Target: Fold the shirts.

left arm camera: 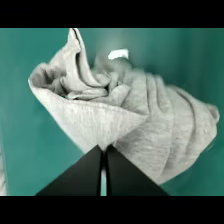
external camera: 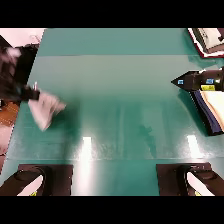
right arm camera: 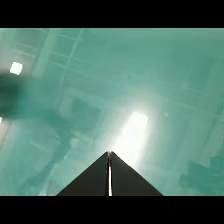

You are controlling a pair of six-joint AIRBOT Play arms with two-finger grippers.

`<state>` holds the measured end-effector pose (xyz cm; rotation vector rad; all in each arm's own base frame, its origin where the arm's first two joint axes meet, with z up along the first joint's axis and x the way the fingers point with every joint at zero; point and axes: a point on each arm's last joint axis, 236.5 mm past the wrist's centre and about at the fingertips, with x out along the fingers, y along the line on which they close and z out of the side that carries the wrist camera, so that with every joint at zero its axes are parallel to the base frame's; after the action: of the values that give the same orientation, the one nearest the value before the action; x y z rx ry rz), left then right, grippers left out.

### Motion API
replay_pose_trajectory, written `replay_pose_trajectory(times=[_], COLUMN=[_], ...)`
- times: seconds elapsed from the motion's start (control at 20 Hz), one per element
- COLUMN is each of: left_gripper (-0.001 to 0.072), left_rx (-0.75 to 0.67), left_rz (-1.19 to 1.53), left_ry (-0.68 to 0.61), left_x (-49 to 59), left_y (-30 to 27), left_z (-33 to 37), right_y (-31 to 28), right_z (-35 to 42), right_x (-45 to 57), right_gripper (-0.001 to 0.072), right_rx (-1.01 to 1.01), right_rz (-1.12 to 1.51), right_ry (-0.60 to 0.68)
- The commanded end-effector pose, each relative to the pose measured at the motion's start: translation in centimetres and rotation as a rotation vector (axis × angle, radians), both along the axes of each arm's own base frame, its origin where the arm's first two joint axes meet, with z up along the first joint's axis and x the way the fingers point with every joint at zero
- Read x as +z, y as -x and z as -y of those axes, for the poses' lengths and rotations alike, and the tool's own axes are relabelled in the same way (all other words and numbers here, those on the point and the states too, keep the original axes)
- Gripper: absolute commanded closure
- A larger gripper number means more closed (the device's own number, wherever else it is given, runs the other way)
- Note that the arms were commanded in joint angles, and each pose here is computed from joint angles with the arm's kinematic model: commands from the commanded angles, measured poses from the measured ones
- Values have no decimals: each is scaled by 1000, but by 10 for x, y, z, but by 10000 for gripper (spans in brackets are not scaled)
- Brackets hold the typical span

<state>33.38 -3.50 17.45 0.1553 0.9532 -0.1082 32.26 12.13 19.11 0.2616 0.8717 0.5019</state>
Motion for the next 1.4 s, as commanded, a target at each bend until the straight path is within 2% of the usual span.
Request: replay_pose_trajectory(times=[0.0,0.15,0.35,0.6,0.65,0.75,0.8,1.0,1.2,1.35], left_gripper=[687,687,686,684,653,149,169,168,167,166], left_rx=[-355,-525,-717,-731,-730,-676,-633,-521,-421,-276], left_rz=[312,412,325,-32,-104,-195,-223,-390,-506,-477], left_ry=[292,362,370,340,326,322,335,352,568,717], left_x=[142,184,146,13,-13,-45,-50,-71,-123,-169], left_y=[10,16,-2,-40,-43,-51,-56,-51,-38,-41], left_z=[100,158,240,278,280,275,268,213,231,262], right_y=[-2,-8,-13,-13,-13,-13,-13,-12,-12,-12], right_z=[0,1,2,3,3,3,3,3,2,3], right_x=[2,6,9,9,9,9,9,9,9,9], right_gripper=[696,695,695,696,696,696,696,696,695,695], right_rx=[-6,-22,-35,-36,-36,-35,-35,-34,-34,-34], right_rz=[10,35,56,57,57,56,55,54,54,55], right_ry=[-4,-10,-14,-13,-13,-13,-13,-12,-12,-13])
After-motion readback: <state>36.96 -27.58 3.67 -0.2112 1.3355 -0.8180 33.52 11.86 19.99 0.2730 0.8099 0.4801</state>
